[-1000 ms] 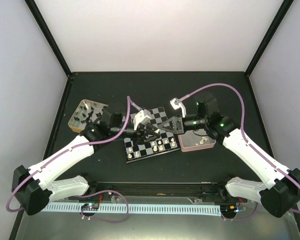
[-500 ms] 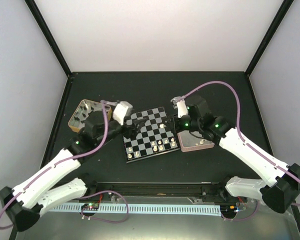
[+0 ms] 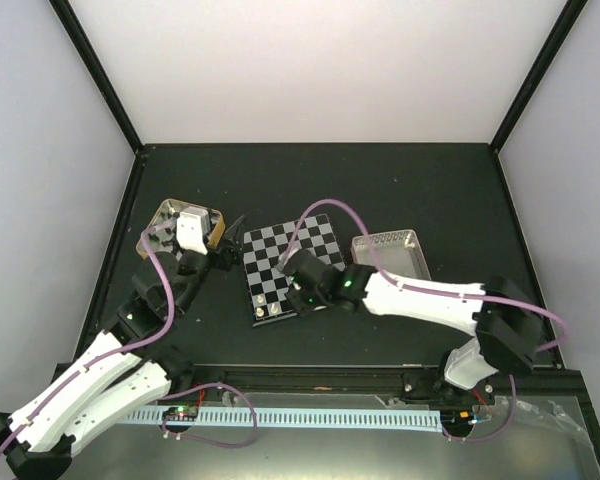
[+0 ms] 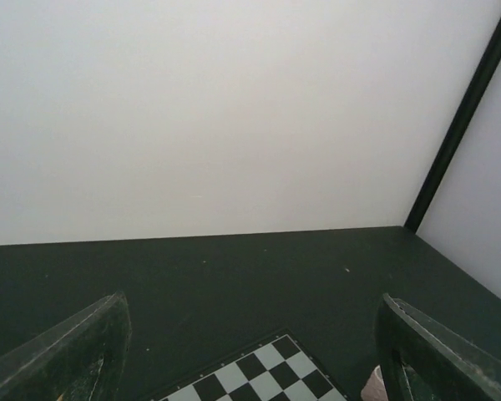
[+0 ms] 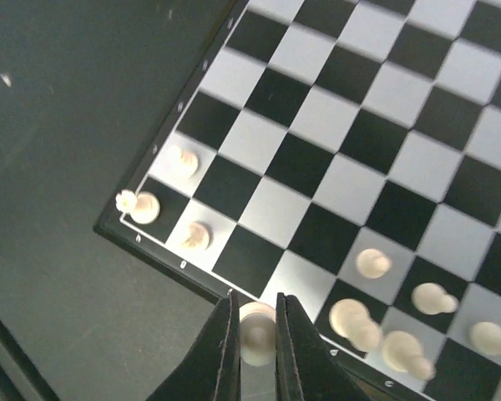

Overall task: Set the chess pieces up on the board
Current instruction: Place the chess piece on the chessboard.

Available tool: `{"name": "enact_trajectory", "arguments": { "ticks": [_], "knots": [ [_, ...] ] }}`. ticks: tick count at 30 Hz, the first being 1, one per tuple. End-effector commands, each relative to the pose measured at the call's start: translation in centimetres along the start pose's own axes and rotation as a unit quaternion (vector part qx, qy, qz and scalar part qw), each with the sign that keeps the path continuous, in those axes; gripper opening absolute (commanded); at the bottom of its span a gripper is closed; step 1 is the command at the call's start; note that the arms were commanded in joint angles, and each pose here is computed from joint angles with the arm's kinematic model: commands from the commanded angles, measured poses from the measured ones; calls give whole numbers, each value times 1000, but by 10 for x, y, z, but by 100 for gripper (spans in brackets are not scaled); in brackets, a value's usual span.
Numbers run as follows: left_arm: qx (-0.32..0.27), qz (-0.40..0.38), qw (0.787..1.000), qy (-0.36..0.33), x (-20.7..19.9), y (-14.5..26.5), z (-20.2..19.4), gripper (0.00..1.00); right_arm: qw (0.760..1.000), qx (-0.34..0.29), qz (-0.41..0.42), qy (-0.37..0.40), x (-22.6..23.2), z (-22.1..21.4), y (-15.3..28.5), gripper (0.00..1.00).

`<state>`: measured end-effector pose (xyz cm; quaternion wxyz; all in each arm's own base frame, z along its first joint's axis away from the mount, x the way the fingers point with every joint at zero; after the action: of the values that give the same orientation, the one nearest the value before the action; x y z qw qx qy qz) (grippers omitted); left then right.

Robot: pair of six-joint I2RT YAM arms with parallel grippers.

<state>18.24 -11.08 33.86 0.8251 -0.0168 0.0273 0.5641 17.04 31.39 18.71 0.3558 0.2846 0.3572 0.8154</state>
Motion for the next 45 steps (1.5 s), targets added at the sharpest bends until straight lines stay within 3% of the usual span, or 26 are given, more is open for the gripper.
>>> {"name": "enact_trajectory", "arguments": {
  "ticks": [1,24,37,45],
  "knots": [
    [-18,38,999,12,9,2,6,82,999,-19,-40,29,10,0,-17,1],
    [-6,37,999,10,7,-3,-1,83,994,23,-102,26,-6,-30,-63,2],
    [0,32,999,8,5,-5,-3,83,993,31,-109,22,-8,-32,-64,19],
    [-4,30,1000,9,5,-4,-1,84,995,6,-96,8,-2,-15,-44,25]
  ]
}}
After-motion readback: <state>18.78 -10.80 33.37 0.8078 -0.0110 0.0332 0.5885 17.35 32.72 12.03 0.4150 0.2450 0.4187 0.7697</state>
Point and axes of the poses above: each gripper's point midway between its finger pads, its own y axis back along the fingers, its own x axis along the line the jaws close on, z = x × y, the point moved 7 cm from there along y, back along the fingers, and after that the axes turned 9 degrees about -y, right-handed, at the moved point
